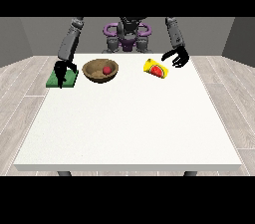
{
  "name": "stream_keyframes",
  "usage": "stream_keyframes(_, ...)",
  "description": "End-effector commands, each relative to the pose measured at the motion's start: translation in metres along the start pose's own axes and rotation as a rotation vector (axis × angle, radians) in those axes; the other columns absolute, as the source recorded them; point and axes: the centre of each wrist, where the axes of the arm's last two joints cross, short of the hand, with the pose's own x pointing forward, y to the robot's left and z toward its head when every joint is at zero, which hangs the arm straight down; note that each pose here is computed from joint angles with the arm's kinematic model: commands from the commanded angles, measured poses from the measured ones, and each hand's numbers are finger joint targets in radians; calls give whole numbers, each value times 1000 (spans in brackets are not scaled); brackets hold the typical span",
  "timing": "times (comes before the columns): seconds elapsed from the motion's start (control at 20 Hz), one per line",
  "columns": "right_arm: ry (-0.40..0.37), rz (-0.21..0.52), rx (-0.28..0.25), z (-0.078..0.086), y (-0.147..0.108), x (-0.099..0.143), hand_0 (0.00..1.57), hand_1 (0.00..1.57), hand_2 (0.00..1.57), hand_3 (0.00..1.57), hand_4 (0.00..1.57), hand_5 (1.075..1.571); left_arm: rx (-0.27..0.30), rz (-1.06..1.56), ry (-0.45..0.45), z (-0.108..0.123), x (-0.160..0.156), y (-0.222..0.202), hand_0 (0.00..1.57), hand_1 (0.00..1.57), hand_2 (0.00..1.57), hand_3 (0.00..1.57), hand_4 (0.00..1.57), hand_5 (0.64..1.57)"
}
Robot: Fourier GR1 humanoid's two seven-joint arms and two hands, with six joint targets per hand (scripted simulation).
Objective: Pick the cup and pour the ball into the bowl, then pick the bowl and place it on the pad
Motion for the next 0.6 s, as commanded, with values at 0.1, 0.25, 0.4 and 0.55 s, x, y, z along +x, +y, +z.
stream_keyframes(0.1, -104, -67, 33, -34, 28, 12, 0, 0, 0, 0, 0, 1564, 7, 296, 5, 16, -27, -5, 0, 0, 0, 0, 0, 647)
stream_keyframes(0.25, -38, -50, 49, -36, 48, 2, 0, 0, 0, 0, 0, 1571, 10, 312, 35, 13, -41, 21, 0, 0, 0, 0, 0, 643)
stream_keyframes(0.4, 59, -39, 61, -35, 73, -12, 0, 0, 0, 0, 0, 1569, -9, 331, 71, 13, -41, 12, 0, 0, 0, 0, 0, 646)
stream_keyframes(0.55, 90, -90, 59, -21, 76, -30, 0, 0, 0, 0, 0, 1568, 14, 327, 60, 8, -30, 8, 0, 0, 0, 0, 0, 674)
